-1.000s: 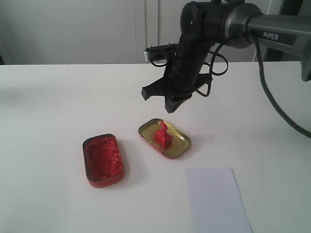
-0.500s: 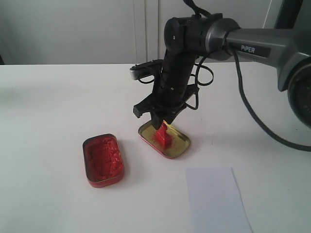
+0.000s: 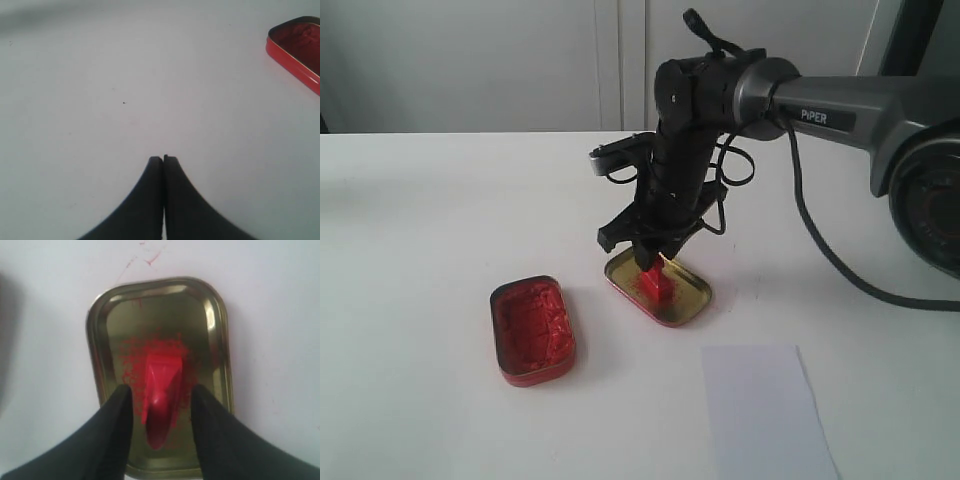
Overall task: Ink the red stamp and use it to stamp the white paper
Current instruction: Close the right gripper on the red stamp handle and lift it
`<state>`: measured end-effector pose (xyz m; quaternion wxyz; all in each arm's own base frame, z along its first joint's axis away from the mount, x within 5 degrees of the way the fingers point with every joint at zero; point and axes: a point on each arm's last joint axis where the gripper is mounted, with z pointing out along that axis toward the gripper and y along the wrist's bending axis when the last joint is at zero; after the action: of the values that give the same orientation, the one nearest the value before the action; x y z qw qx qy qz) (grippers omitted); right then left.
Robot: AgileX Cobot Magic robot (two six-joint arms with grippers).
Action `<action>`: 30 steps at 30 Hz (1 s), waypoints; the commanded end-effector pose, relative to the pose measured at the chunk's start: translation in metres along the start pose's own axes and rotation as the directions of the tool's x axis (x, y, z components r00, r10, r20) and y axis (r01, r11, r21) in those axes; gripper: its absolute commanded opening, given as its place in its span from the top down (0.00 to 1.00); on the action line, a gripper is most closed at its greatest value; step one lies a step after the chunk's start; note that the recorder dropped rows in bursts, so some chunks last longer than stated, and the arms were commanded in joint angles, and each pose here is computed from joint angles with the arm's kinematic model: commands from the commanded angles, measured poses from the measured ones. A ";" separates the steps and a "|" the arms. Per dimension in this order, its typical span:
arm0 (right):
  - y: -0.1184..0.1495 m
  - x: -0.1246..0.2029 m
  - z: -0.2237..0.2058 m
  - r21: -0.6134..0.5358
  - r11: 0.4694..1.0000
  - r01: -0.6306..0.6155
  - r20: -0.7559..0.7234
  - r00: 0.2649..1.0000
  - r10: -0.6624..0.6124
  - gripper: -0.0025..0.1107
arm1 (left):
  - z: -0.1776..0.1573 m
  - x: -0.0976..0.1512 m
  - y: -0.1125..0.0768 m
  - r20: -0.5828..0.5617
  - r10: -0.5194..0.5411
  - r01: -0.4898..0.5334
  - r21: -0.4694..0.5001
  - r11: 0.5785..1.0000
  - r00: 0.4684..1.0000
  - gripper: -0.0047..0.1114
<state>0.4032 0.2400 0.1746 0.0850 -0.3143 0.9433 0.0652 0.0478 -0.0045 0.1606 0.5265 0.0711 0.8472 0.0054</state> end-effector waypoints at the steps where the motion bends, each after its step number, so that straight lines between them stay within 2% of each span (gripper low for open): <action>1: -0.001 -0.001 0.004 0.011 1.000 0.016 -0.008 1.000 -0.016 0.65 | 0.001 0.004 0.000 -0.021 0.003 -0.003 -0.001 1.000 1.000 0.96; 19: -0.002 0.001 0.016 0.008 1.000 -0.008 -0.032 0.999 0.008 0.67 | 0.001 0.004 0.000 -0.021 0.003 -0.003 -0.001 1.000 1.000 0.96; 24: -0.002 0.002 0.016 0.006 1.000 -0.008 -0.046 0.999 0.009 0.77 | 0.001 0.004 0.000 -0.021 0.003 -0.003 -0.001 1.000 1.000 0.96; 28: -0.002 0.002 0.016 0.005 1.000 -0.008 -0.051 0.999 0.009 0.98 | 0.001 0.004 0.000 -0.021 0.003 -0.003 -0.001 1.000 1.000 0.96; 30: -0.002 0.002 0.016 0.005 1.000 -0.008 -0.051 0.999 0.009 0.98 | 0.001 0.004 0.000 -0.021 0.003 -0.003 -0.001 1.000 1.000 0.96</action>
<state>0.4043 0.2399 0.1568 0.0621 -0.3114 0.9465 0.0576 0.0478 -0.0045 0.1606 0.5265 0.0711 0.8472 0.0054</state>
